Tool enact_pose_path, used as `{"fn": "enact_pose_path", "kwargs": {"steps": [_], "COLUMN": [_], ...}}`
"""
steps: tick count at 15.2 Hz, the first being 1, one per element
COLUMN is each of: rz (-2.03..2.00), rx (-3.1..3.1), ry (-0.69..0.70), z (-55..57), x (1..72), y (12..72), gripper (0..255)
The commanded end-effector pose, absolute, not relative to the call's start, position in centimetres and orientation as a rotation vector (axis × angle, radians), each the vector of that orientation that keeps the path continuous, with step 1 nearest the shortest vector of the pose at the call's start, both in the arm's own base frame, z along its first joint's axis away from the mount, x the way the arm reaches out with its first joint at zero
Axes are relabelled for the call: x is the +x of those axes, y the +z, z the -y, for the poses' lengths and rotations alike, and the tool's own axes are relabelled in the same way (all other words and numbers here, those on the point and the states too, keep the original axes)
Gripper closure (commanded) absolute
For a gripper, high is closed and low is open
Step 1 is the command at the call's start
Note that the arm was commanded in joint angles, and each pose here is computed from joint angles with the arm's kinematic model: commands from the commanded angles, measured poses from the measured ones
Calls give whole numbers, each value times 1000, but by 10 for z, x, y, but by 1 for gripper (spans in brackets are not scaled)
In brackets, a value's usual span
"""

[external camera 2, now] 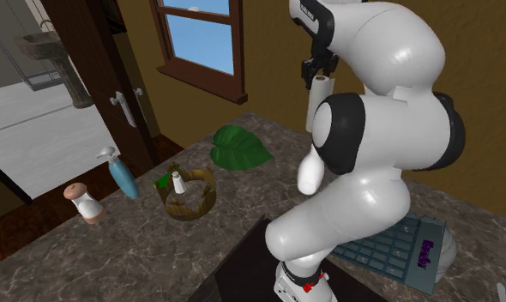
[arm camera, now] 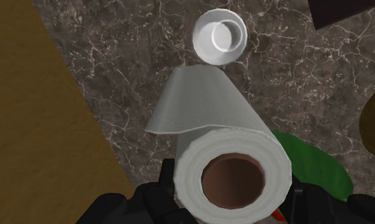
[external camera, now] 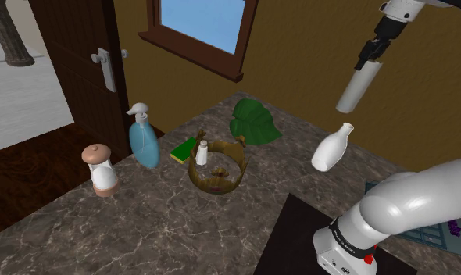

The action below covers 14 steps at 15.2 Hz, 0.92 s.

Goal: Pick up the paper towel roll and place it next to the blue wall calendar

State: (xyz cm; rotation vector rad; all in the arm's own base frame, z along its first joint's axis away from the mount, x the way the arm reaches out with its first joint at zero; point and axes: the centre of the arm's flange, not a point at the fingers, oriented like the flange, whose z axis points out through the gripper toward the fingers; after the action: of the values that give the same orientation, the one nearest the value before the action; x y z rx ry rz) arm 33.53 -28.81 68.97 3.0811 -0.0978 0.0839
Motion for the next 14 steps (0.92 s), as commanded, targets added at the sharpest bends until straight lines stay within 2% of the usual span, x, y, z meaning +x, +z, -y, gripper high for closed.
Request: {"fn": "enact_pose_path", "kwargs": {"steps": [1,14], "rz": [96,96], "rx": [3081,3081], "ry": [84,84], "z": [305,408], "x": [314,178], "y": [689,690], "gripper": [255,255]}}
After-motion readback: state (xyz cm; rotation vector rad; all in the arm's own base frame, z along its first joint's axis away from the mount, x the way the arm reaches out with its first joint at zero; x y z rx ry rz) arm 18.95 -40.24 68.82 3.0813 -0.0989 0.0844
